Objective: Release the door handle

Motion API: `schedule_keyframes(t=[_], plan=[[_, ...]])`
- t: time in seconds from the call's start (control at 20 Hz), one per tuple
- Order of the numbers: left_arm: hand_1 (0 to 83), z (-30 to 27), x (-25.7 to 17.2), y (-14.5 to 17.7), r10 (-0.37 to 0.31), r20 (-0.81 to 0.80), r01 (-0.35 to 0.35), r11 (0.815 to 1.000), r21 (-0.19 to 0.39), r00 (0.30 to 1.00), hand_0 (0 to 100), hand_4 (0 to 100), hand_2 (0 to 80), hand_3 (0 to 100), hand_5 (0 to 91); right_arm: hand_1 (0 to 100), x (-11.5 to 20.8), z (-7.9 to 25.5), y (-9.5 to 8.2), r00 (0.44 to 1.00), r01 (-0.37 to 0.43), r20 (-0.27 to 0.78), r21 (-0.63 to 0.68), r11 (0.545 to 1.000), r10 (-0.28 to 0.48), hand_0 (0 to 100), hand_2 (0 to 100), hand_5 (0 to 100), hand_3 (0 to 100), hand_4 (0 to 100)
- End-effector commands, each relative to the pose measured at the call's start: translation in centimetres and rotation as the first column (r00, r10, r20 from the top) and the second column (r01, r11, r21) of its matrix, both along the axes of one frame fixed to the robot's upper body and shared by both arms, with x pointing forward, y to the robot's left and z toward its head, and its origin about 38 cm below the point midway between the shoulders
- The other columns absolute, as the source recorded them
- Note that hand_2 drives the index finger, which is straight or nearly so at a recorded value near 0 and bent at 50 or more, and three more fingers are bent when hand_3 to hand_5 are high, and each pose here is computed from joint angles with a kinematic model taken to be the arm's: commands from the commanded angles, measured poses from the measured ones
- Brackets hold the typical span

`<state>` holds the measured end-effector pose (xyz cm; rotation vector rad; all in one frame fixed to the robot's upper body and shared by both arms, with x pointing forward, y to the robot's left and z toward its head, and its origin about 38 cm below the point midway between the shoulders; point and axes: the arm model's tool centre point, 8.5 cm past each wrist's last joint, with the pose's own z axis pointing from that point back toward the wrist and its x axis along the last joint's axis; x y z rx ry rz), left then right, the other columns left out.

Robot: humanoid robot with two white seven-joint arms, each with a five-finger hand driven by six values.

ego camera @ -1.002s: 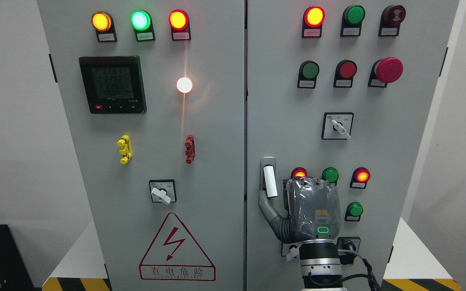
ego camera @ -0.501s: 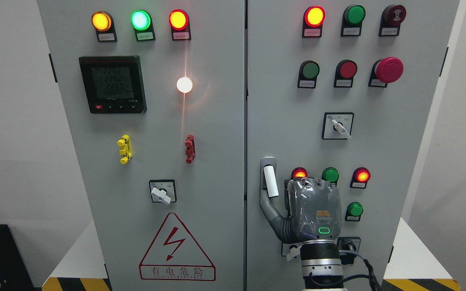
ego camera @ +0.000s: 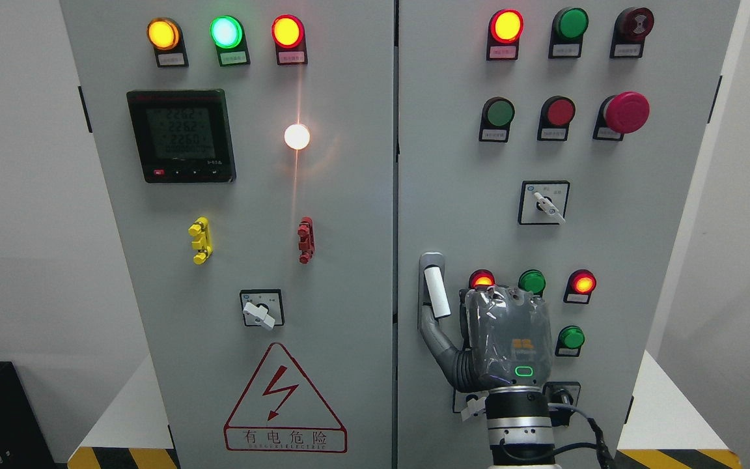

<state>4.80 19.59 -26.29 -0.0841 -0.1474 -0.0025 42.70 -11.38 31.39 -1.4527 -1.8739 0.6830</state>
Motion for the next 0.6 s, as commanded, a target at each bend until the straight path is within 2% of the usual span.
schedule_keyframes(t=[0.0, 0.55], plan=[[55.6, 0.00, 0.01, -0.01, 0.000, 0.001, 0.000, 1.000, -0.001, 1.000, 12, 0, 0.0, 0, 0.0, 33, -0.02, 0.09, -0.31, 1.000, 0.008, 0.003, 0.007, 1.000, -0.008, 50, 100, 100, 100, 96], [55.6, 0.00, 0.01, -0.01, 0.000, 0.001, 0.000, 1.000, -0.001, 1.000, 12, 0, 0.0, 0, 0.0, 33, -0.18, 0.33, -0.60, 1.000, 0.013, 0.012, 0.012, 1.000, -0.014, 50, 100, 100, 100, 96]])
